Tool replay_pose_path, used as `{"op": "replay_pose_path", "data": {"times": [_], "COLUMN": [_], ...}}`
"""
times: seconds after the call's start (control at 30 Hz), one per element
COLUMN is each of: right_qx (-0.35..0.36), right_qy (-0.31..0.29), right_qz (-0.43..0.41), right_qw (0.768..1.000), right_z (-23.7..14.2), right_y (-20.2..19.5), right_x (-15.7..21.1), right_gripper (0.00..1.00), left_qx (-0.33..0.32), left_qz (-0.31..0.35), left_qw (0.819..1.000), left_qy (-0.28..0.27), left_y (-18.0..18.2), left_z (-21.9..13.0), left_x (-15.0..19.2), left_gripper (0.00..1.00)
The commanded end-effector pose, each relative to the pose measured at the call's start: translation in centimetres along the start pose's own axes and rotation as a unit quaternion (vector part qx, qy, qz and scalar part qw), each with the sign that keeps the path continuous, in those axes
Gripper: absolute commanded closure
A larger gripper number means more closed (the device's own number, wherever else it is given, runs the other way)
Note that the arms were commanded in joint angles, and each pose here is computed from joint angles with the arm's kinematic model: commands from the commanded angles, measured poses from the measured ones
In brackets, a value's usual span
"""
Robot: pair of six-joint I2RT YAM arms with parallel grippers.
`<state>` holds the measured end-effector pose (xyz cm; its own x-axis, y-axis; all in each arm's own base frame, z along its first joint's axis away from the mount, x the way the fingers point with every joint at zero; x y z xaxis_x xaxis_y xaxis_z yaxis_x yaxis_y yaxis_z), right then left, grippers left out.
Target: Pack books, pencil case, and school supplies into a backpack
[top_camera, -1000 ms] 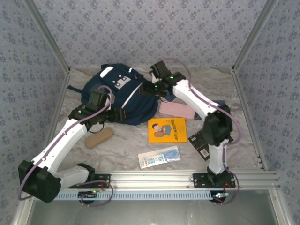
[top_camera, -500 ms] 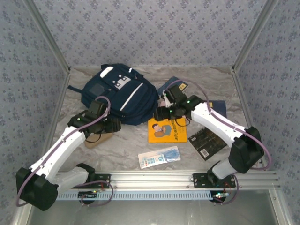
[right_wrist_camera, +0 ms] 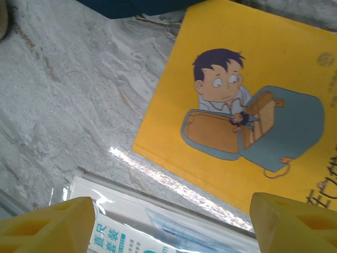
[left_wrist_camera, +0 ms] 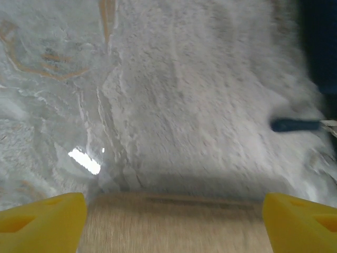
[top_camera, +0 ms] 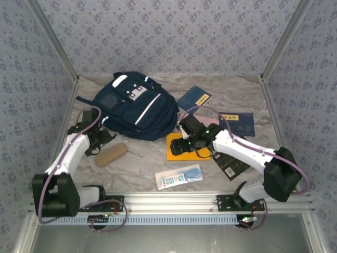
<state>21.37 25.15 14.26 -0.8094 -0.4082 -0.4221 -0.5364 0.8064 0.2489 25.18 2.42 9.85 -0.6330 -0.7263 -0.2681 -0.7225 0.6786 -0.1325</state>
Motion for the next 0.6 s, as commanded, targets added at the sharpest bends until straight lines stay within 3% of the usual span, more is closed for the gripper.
{"op": "replay_pose_path", "data": {"times": [0.0,0.13,0.57], "right_qx": [-0.022,-0.031,-0.049], "right_qy": [-0.017,-0.012,0.002], "right_qz": [-0.001,-0.003,-0.007], "right_qw": [1.000,0.999,0.999], "right_z": [-0.2,0.2,0.5], "right_y": [0.9,0.8,0.8], "right_x": [0.0,0.8,1.8], "right_gripper": [0.21,0.20,0.19], "left_qx": [0.044,0.079,0.175], "left_qz": [-0.040,-0.055,-0.080], "left_qw": [0.997,0.991,0.969], "left_qy": [0.044,0.096,0.153], "left_y": [-1.3,-2.1,-1.8], "left_z": [2.3,3.4,2.0], "left_x": [-0.2,1.2,6.0], "left_gripper": [0.14,0.14,0.14]}}
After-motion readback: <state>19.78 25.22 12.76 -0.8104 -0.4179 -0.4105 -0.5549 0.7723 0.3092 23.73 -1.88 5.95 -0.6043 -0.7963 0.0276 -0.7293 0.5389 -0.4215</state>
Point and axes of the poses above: each hand's point on the last joint's axis, 136 mm out from that joint toward the fingers, its own z axis out along the fingers, its own y axis along the line the jaws close on, x = y × z, the point moved 3 cm from there along -z, back along the fingers, and after that the axes turned 6 degrees about -z, right-handed, at the moved point
